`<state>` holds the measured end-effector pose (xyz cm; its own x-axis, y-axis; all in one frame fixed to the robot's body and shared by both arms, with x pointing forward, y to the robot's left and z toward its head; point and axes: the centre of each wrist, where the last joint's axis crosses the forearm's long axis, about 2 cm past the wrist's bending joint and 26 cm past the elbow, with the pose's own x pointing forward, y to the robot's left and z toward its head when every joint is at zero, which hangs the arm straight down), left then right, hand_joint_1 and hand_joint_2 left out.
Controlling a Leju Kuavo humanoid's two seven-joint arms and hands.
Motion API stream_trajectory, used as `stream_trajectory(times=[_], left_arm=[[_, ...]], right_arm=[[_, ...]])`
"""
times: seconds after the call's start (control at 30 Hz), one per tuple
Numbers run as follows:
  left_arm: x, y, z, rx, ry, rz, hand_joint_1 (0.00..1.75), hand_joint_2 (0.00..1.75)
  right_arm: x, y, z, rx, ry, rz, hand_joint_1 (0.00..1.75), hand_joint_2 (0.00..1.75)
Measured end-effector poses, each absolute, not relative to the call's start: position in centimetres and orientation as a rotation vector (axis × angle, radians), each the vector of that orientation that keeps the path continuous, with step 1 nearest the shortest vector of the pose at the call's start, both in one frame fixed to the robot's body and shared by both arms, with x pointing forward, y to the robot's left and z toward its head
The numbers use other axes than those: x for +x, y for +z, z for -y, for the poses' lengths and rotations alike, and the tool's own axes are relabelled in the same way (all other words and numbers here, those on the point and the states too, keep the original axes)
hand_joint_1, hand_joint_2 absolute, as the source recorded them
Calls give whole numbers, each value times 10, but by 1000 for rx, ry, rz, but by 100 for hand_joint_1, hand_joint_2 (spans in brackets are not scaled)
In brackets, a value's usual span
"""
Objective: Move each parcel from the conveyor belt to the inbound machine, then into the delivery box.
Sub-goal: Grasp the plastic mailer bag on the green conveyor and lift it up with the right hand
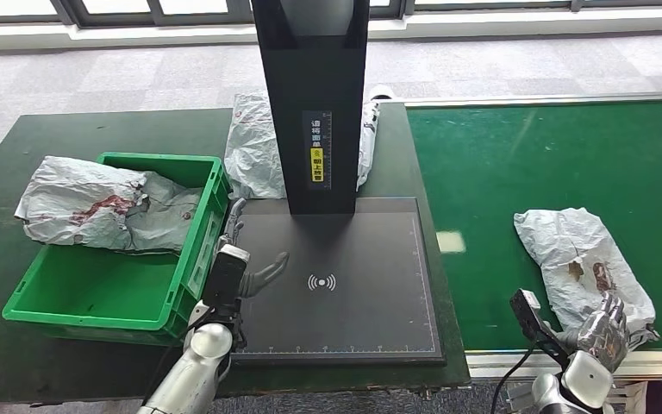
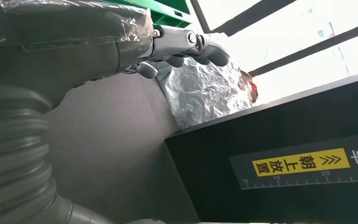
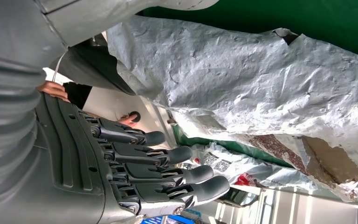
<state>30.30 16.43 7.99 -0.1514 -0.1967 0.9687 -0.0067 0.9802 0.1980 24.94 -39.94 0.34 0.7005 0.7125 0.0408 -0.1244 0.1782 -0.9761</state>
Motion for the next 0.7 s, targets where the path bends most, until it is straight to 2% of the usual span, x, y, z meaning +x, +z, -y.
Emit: stream_trajectory(times=[0.1, 0.13, 0.23, 0.27, 0.43, 0.7], left_arm=[[303, 80, -165, 153, -164, 1718, 0, 175], [303, 80, -165, 152, -164, 1718, 0, 175], [304, 81, -165, 145, -167, 1718, 0, 175], [304, 81, -165, 141, -170, 1717, 0, 175], [308, 83, -164, 134, -176, 1719, 0, 175], [309, 82, -164, 124, -172, 1713, 0, 175]], right_arm=[[251, 3, 400, -1259, 638, 559, 0, 175], [251, 3, 400, -1255, 638, 551, 34, 175], [250, 0, 400, -1214, 650, 491, 165, 175], [249, -2, 401, -1190, 658, 463, 175, 175], [246, -8, 402, -1115, 683, 388, 175, 175], [247, -7, 405, -1135, 666, 422, 175, 175]])
